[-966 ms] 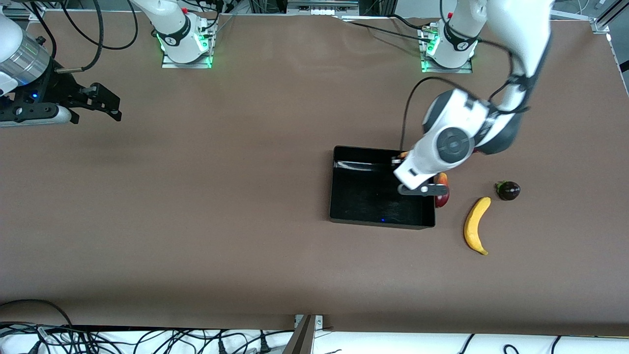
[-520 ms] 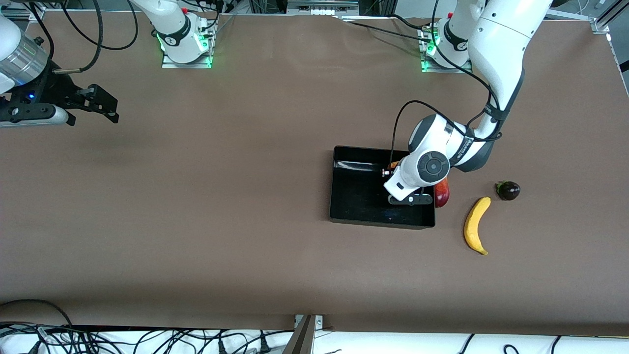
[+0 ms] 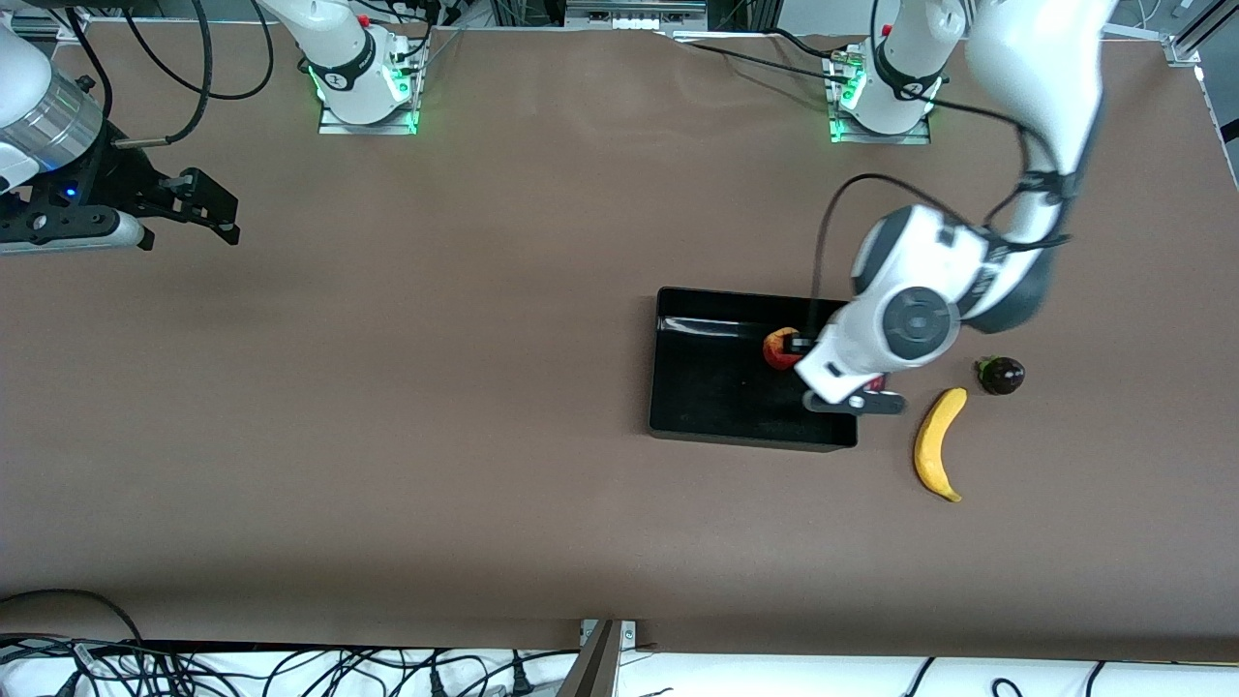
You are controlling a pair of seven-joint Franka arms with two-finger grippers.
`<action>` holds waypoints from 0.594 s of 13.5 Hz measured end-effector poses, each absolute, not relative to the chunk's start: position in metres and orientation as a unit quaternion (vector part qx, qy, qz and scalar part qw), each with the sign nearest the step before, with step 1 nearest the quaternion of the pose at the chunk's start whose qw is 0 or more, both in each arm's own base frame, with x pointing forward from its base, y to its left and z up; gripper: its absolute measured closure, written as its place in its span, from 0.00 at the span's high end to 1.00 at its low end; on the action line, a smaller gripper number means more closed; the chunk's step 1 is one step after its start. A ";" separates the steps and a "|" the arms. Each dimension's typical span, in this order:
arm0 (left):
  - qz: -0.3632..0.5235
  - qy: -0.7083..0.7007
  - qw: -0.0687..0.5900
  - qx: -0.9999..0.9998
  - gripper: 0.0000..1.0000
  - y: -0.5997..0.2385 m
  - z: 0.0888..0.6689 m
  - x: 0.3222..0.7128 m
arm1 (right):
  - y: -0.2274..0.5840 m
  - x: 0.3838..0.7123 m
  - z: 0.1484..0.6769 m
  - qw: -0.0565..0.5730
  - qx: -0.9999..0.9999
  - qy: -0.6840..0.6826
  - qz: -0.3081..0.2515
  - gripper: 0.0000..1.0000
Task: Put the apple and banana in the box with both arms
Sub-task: 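Move the left gripper to the yellow banana and grasp it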
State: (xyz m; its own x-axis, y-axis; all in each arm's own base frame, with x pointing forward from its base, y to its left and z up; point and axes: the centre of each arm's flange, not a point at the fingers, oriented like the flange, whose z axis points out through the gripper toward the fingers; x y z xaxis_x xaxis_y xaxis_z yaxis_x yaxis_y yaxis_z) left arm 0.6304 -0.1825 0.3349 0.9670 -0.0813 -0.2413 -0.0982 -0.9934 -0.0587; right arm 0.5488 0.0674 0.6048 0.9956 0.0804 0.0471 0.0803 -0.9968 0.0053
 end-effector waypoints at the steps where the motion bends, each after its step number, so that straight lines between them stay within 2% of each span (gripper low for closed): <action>1: 0.117 0.076 0.037 -0.990 1.00 -0.155 0.346 0.641 | 0.067 0.549 0.605 0.002 0.999 0.040 0.025 1.00; 5: 0.110 0.210 0.000 -0.972 1.00 -0.051 0.318 0.667 | 0.068 0.550 0.606 0.001 0.999 0.040 0.029 1.00; 8: 0.094 0.261 -0.015 -0.961 1.00 -0.036 0.264 0.678 | 0.068 0.551 0.607 0.001 0.999 0.040 0.032 1.00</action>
